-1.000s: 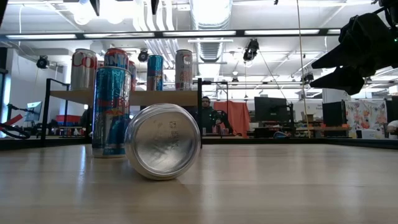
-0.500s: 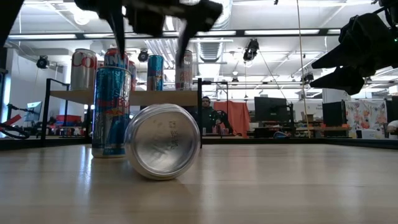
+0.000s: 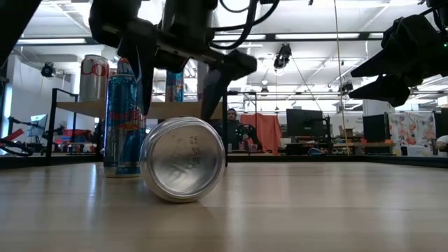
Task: Place canned beverage on shelf
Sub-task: Put the white and pink soda can align the with the other white and pink soda can on the shelf
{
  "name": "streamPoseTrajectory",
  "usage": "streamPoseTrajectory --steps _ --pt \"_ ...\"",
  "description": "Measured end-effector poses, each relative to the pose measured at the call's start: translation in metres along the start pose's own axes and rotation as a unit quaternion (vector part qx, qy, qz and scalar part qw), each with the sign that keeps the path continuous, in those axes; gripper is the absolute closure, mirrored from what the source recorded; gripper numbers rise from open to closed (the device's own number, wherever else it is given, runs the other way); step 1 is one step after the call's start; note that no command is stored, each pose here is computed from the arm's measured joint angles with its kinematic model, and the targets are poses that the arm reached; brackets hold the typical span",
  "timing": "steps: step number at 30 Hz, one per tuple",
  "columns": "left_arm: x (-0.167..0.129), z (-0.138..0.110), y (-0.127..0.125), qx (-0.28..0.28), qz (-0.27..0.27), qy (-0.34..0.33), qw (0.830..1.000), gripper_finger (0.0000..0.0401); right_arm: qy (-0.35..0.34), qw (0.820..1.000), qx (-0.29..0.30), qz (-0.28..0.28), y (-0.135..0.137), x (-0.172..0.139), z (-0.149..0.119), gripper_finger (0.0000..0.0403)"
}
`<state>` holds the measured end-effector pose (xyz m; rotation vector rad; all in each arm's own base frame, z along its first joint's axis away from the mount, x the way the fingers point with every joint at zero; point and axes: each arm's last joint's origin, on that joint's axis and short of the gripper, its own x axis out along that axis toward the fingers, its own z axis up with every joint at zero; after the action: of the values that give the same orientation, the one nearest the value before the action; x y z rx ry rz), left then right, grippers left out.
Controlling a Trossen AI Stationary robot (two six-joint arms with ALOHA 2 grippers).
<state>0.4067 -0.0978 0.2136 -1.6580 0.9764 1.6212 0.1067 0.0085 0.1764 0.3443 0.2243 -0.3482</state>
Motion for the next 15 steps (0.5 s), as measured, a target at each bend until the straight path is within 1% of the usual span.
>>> streamPoseTrajectory --steps 6,15 --pt "0.014 0.005 0.002 -0.041 0.009 -0.024 0.999 0.0090 0.000 1.000 0.000 0.000 0.000 0.000 0.000 0.0067" --pt "0.027 0.009 0.004 -0.056 0.010 -0.033 0.998 0.0091 0.000 1.000 0.000 0.000 0.000 0.000 0.000 0.0067"
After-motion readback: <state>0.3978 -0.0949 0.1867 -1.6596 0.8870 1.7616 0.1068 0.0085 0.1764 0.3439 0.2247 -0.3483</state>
